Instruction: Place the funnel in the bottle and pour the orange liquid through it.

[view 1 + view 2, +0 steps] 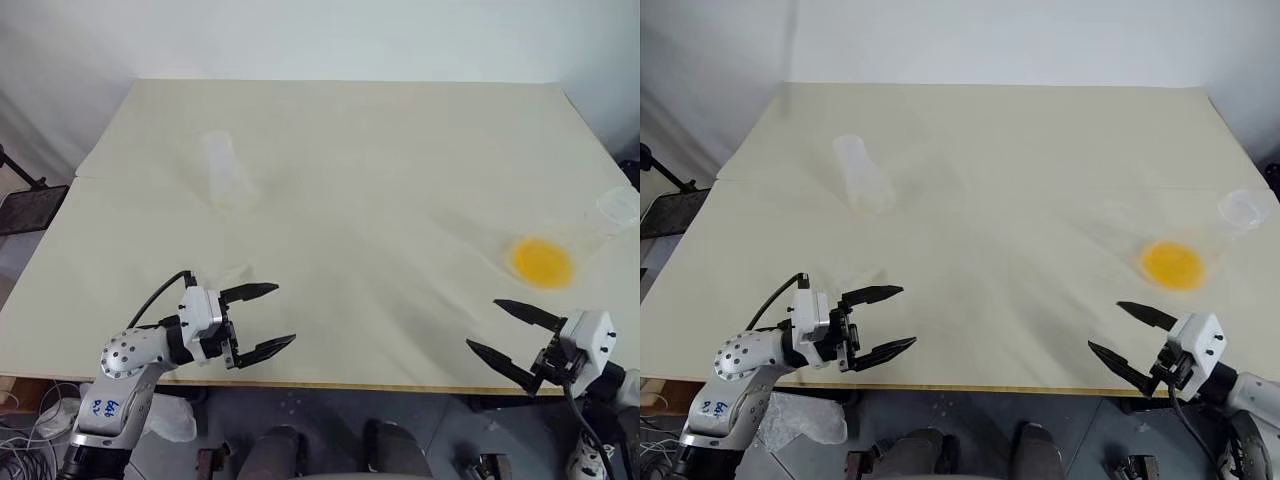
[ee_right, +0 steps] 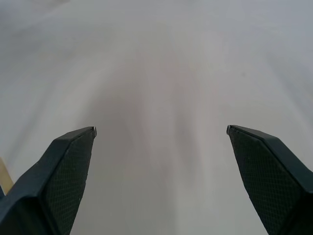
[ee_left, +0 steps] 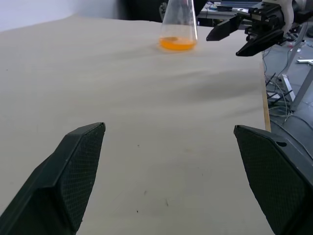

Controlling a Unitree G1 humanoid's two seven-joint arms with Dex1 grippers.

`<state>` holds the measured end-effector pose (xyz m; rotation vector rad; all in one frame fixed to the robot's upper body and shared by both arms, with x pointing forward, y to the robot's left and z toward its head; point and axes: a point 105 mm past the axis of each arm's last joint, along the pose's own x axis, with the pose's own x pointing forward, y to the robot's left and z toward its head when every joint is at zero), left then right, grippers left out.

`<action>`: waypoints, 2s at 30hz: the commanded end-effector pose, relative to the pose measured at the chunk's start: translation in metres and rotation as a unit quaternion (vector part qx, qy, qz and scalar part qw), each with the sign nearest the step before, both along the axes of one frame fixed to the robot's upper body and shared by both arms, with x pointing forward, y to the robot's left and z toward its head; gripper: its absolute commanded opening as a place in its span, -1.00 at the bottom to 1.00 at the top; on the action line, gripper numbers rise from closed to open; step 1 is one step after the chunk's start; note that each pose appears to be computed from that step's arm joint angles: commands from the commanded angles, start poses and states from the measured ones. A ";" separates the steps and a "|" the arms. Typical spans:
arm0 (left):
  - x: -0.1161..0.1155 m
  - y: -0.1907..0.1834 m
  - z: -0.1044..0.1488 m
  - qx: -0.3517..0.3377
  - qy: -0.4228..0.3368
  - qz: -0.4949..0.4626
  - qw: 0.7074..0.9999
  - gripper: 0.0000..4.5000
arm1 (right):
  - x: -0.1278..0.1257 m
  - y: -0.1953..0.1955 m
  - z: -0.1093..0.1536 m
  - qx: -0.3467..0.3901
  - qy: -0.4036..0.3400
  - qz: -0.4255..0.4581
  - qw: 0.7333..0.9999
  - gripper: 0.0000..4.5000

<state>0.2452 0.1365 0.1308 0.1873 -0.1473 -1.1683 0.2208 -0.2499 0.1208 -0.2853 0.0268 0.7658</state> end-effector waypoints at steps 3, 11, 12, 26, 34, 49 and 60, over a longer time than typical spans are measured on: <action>0.007 0.000 0.008 -0.010 -0.005 0.019 1.000 1.00 | 0.000 0.002 0.012 0.001 -0.021 -0.002 1.000 0.99; 0.006 -0.006 0.013 -0.025 -0.008 0.015 1.000 1.00 | 0.002 0.010 0.016 0.006 -0.028 -0.001 1.000 0.99; 0.007 -0.006 0.015 -0.025 -0.012 0.017 0.999 1.00 | 0.003 0.011 0.017 0.007 -0.030 0.000 1.000 0.99; 0.043 0.102 0.091 -0.110 -0.074 0.338 0.932 1.00 | 0.028 0.036 0.030 0.027 -0.045 0.046 0.998 0.99; 0.049 0.132 0.076 -0.108 -0.031 0.430 0.896 1.00 | 0.044 0.051 0.048 0.037 -0.080 0.069 0.994 0.99; 0.153 0.111 0.084 -0.078 -0.069 0.394 0.913 1.00 | 0.034 0.059 0.057 0.043 -0.113 0.067 0.990 0.99; 0.187 0.088 0.090 -0.084 -0.084 0.369 0.922 1.00 | 0.031 0.059 0.056 0.042 -0.122 0.058 0.990 0.99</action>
